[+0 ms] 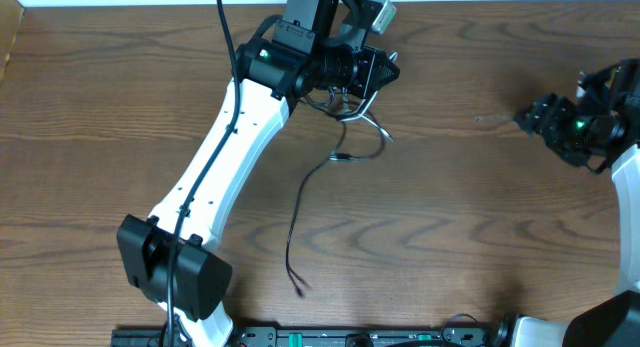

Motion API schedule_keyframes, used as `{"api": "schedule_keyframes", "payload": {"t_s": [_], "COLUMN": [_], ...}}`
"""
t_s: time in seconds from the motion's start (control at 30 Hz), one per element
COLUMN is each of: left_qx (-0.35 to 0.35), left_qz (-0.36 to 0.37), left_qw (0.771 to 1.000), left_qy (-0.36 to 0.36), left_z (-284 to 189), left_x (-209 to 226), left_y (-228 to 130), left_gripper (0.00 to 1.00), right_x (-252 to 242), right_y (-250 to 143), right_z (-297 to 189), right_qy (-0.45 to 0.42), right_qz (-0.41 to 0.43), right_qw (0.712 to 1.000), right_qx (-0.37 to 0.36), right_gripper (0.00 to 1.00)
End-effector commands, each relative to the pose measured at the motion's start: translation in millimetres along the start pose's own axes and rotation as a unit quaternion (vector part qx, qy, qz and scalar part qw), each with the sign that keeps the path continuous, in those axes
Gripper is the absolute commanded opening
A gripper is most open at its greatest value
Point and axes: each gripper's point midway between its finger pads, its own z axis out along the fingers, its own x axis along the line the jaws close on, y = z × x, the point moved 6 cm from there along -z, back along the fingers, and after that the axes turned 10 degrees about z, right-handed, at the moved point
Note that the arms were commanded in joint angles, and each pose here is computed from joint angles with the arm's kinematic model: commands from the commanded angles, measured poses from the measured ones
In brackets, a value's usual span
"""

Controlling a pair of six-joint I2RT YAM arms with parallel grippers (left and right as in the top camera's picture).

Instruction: Untangle cables

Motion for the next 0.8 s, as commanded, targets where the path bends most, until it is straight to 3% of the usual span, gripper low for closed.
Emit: {"api": "schedule_keyframes", "payload": {"t_s": [0.0, 0.07, 0.33, 0.6, 0.77], "left_qx": [-0.034, -0.052, -0.114, -0.131, -0.135], "left_qz": [-0.024, -0.031, -0.058, -0.127, -0.119], "left_qw": [0.999, 0.998, 0.991, 0.982, 0.981], "left_qy": [-0.005, -0.007, -0.038, -0.052, -0.075], "left_z": [-21.9, -30.3, -60.1, -66.7, -68.2], "left_x": [-11.5, -14.8, -36.2, -41.2, -46.7], "left_y": [13.9, 20.8, 44.9, 53.0, 56.4], "left_gripper": [0.07, 0.08, 0.08, 0.08, 0.08], "right_x": [28.5, 33.1, 50.9, 110.2, 143.9], "right_y": [-6.1, -5.8, -17.0, -46.8, -60.1], "right_z": [-6.7, -7.5, -4.7, 3.8, 10.1], "right_qy": [0.103, 0.12, 0.154, 0.234, 0.271], "right_qz": [-0.099, -0.103, -0.125, -0.221, -0.247], "right_qw": [0.989, 0.987, 0.979, 0.945, 0.929], "right_qx": [0.025, 0.025, 0.045, 0.061, 0.056], "right_gripper": [0.79, 0.73, 0.7, 0.67, 0.63]}}
